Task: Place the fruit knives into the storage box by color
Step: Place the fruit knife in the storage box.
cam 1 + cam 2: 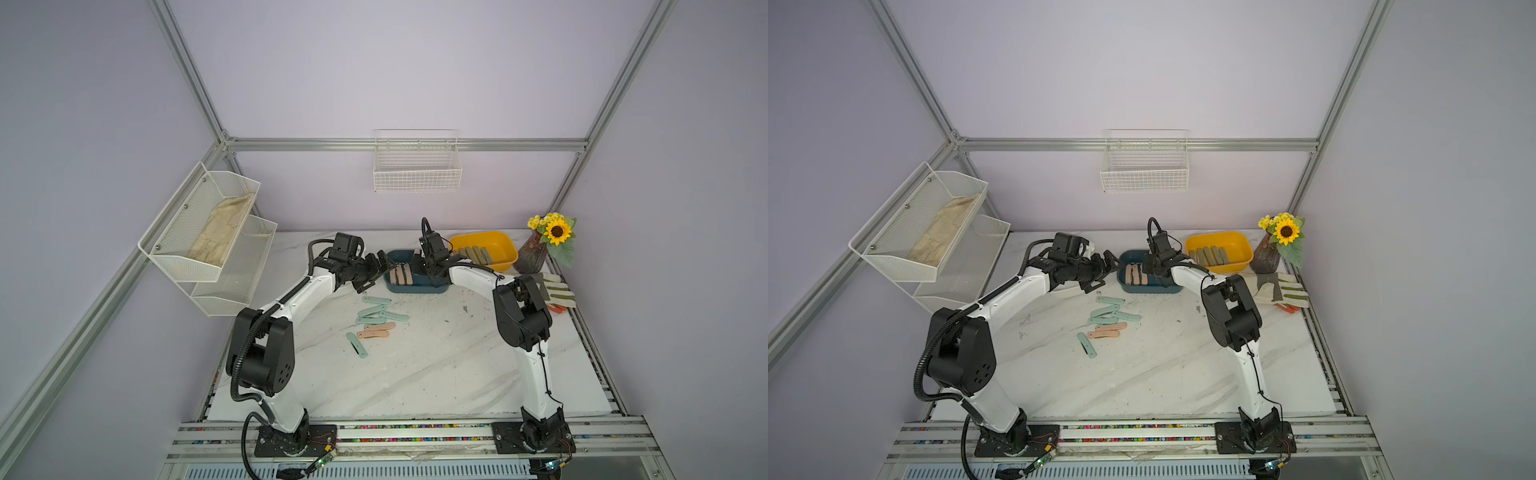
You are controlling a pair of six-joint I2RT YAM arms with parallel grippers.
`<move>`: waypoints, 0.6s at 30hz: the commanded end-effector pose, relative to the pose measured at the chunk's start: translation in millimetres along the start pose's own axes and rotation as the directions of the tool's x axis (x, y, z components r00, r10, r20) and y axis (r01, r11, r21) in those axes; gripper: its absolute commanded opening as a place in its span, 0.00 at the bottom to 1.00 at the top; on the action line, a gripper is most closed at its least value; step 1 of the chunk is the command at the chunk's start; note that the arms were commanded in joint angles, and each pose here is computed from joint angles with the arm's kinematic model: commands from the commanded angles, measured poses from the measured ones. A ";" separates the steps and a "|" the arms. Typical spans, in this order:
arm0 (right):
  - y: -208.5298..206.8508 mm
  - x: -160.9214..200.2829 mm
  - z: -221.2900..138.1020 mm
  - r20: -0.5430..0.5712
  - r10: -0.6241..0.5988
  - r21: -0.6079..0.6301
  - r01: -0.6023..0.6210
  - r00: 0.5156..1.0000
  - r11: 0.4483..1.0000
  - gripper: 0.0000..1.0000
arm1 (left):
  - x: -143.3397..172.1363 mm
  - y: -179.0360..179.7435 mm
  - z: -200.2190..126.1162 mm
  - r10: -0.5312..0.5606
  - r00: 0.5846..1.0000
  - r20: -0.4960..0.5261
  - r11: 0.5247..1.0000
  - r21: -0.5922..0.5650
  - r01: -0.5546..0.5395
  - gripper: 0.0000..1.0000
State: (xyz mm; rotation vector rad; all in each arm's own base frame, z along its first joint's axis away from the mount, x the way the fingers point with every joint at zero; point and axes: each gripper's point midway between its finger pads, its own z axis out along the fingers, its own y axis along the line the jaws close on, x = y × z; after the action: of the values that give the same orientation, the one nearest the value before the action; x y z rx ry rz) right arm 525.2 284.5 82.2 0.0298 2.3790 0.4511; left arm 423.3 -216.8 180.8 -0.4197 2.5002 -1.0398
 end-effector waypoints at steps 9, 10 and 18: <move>-8.4 7.2 21.1 -0.021 0.010 0.016 -0.010 1.000 1.000 0.25 | -17.8 -42.5 -13.7 0.049 0.997 0.052 0.995 0.088 -0.053 1.00; -9.1 8.6 22.5 -0.023 0.010 0.017 -0.010 1.000 1.000 0.25 | -17.8 -42.5 -13.6 0.049 0.997 0.052 0.995 0.088 -0.054 1.00; -13.9 17.9 32.9 -0.046 0.011 0.024 -0.010 0.999 1.000 0.25 | -16.0 -42.5 -13.7 0.049 0.998 0.050 0.995 0.087 -0.053 1.00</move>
State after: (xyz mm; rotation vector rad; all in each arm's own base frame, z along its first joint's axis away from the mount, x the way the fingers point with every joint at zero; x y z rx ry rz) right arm 529.3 285.0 48.4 0.0305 2.4277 0.4325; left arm 422.1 -219.4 180.7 -0.4141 2.5040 -1.0415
